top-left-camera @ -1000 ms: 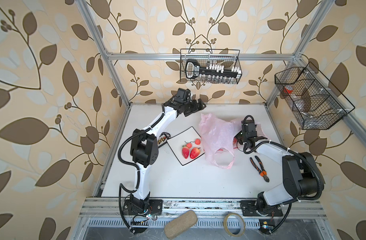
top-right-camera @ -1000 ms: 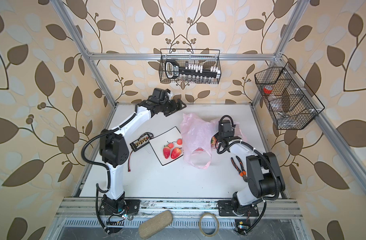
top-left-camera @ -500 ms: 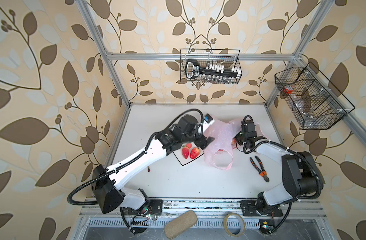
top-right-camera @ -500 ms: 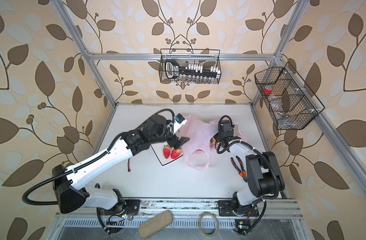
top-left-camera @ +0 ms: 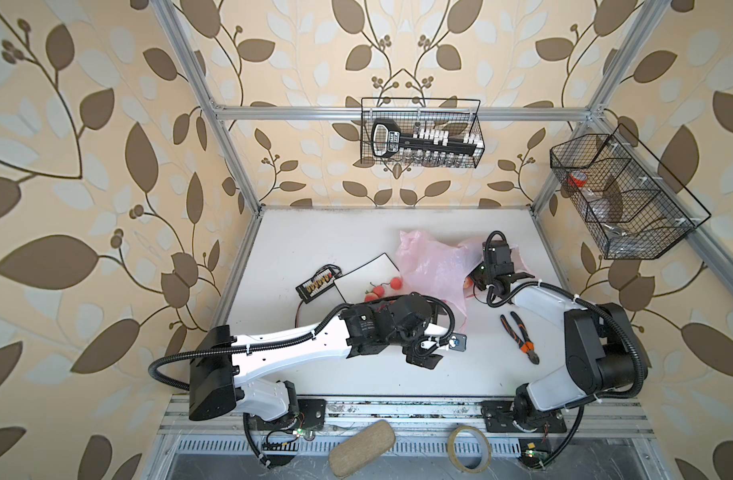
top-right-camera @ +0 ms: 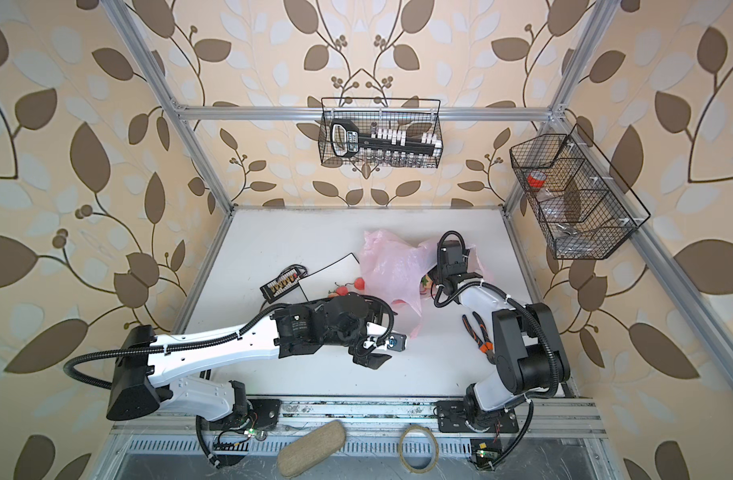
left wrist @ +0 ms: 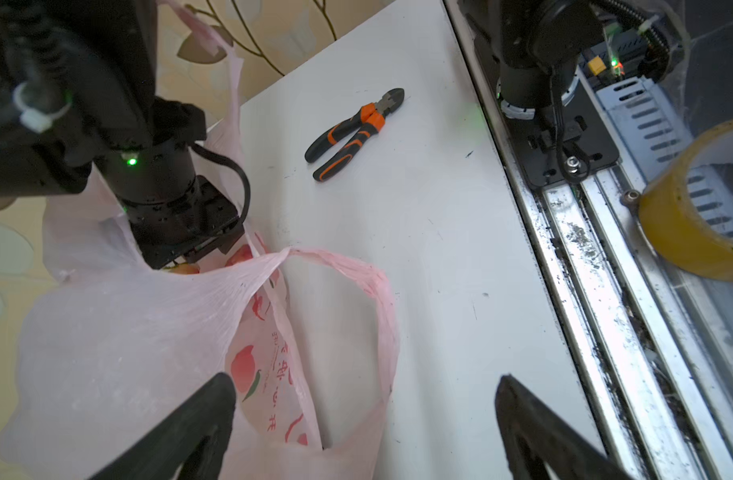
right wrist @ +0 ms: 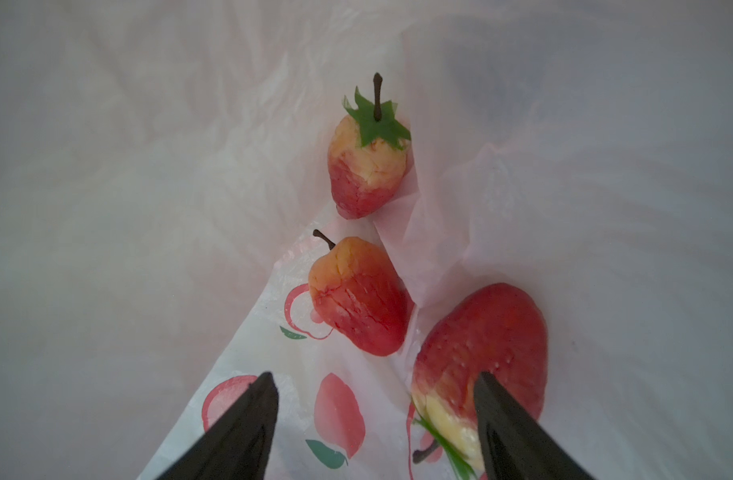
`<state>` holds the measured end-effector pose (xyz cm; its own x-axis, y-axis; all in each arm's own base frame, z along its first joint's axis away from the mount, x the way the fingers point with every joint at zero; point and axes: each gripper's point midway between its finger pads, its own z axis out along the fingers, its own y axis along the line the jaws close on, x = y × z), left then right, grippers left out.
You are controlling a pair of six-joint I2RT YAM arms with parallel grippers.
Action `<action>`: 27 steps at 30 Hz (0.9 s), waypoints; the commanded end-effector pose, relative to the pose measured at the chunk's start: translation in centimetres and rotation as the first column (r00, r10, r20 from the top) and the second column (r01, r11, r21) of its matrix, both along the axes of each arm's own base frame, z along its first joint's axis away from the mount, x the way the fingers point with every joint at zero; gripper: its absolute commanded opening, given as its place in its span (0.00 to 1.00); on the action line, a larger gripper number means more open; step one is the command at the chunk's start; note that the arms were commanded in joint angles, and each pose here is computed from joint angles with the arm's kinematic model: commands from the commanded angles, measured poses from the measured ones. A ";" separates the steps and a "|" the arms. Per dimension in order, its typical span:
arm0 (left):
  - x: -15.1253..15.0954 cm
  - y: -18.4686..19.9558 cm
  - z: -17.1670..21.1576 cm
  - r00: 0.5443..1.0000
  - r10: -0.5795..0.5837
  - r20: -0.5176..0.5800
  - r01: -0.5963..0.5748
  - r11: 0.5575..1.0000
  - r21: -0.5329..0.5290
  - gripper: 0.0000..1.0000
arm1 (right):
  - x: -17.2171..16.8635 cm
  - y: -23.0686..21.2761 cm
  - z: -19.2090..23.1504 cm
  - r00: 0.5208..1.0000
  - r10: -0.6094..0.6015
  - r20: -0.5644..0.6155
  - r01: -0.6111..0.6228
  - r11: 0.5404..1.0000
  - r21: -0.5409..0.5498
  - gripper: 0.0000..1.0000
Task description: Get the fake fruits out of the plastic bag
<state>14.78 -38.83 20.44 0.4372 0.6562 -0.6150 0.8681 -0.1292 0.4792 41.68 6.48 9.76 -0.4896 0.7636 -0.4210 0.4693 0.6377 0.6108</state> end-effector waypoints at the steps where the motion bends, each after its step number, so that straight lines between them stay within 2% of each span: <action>1: 1.0 -0.7 -0.5 0.983 -0.077 0.164 0.071 0.996 0.045 0.97 | -0.3 -0.1 0.5 1.000 -0.002 0.001 0.002 1.000 0.001 0.75; 4: 0.8 -1.3 -2.9 0.976 -0.130 0.174 0.111 0.987 0.116 0.95 | -0.3 0.0 0.4 1.000 0.001 -0.002 -0.001 1.000 0.003 0.75; 9: 2.3 -2.8 -3.9 0.976 -0.095 0.194 0.067 0.987 0.144 0.86 | -0.2 0.1 0.3 1.000 0.004 -0.002 -0.004 1.000 0.009 0.75; 13: 3.2 -3.2 -5.8 0.975 -0.088 0.204 0.044 0.976 0.212 0.76 | -0.1 0.2 0.4 1.000 0.007 -0.001 -0.007 1.000 0.012 0.75; 19: 5.4 -3.9 -6.0 0.958 -0.013 0.288 -0.050 0.976 0.211 0.50 | -0.2 0.2 0.2 1.000 0.010 -0.008 -0.010 1.000 0.009 0.75; 23: 5.7 -3.6 -6.1 0.956 0.018 0.292 -0.082 0.975 0.208 0.25 | -0.3 0.1 0.2 1.000 0.011 -0.007 -0.011 1.000 0.008 0.75; 26: 5.4 -3.7 -4.4 0.963 0.063 0.262 -0.097 0.988 0.121 0.00 | -0.4 0.1 0.2 1.000 0.011 -0.009 -0.011 1.000 0.000 0.75; 27: 5.3 -3.8 -3.6 0.965 0.085 0.249 -0.108 0.991 0.080 0.00 | -0.4 0.0 0.2 1.000 0.010 -0.011 -0.010 1.000 -0.004 0.75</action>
<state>20.05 -41.58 12.37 0.4815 0.8056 -0.3451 0.7655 -0.1949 0.6131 41.59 6.58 9.68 -0.4962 0.7623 -0.4156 0.4689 0.6381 0.6107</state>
